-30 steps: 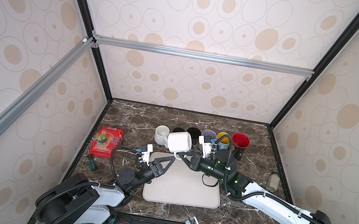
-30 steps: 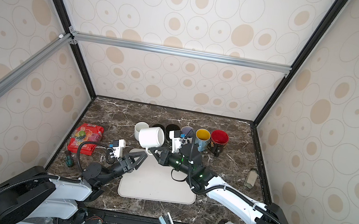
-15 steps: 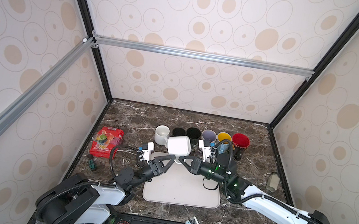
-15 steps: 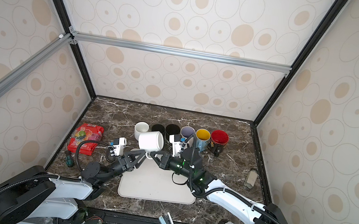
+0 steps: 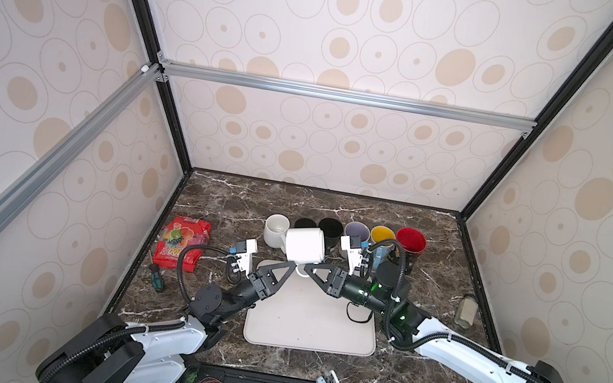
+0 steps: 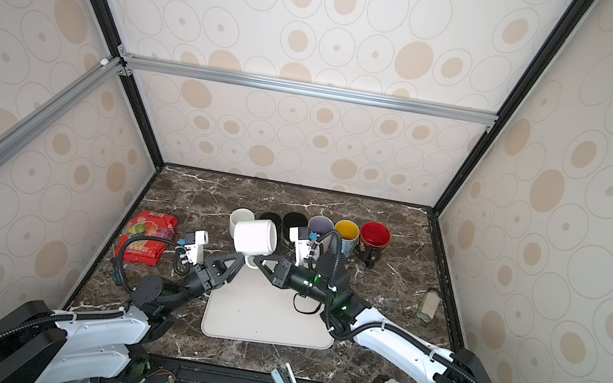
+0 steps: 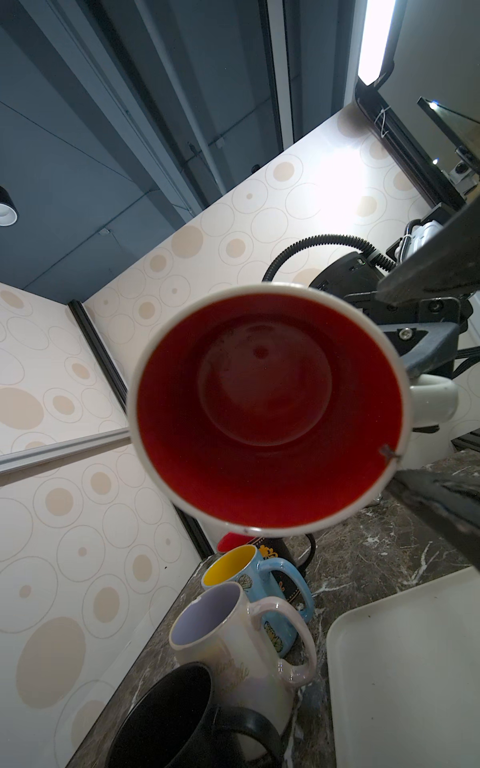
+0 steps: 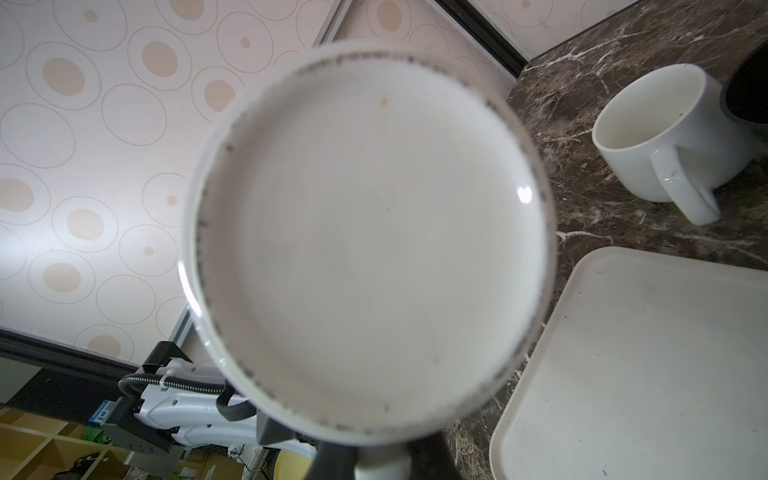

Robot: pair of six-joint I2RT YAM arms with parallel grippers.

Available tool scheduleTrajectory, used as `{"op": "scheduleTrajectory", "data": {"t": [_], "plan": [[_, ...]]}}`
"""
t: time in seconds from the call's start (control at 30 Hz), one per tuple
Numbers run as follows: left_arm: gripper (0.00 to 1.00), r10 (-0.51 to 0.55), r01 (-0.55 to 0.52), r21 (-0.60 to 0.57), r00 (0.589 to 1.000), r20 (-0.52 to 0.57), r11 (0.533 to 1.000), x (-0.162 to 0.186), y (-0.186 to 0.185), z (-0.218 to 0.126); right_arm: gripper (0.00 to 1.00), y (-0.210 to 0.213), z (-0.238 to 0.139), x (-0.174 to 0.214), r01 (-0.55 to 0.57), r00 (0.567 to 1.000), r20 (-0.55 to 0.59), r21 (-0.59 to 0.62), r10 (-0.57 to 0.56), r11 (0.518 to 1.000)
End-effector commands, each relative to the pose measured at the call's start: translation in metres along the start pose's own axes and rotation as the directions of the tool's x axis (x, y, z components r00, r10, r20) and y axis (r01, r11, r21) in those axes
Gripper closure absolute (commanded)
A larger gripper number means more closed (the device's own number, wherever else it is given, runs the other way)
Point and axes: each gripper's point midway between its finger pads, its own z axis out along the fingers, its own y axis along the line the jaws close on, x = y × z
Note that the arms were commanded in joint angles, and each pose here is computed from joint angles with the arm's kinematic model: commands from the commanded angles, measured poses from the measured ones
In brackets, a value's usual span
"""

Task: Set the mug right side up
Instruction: 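Grasp the red-lined mug with the left gripper and open the right gripper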

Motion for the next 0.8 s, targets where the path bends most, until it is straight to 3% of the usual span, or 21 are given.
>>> {"op": "scheduleTrajectory", "data": {"t": [0.0,0.6,0.77], "plan": [[0.38,0.048,-0.049,0.055,0.998,0.031,0.997,-0.012,-0.018,0.007,1.0,0.031,0.002,-0.008,0.047,0.999,0.026,-0.121,-0.044,0.991],[0.75,0.024,-0.03,0.076,0.996,0.085,0.997,-0.023,-0.02,-0.001,1.0,0.025,0.019,0.008,0.004,1.0,-0.025,-0.156,-0.008,0.988],[0.97,0.027,-0.034,0.079,0.996,0.087,0.996,-0.026,-0.021,0.001,1.0,0.02,0.024,0.012,-0.009,0.999,-0.044,-0.156,0.002,0.988]]}}
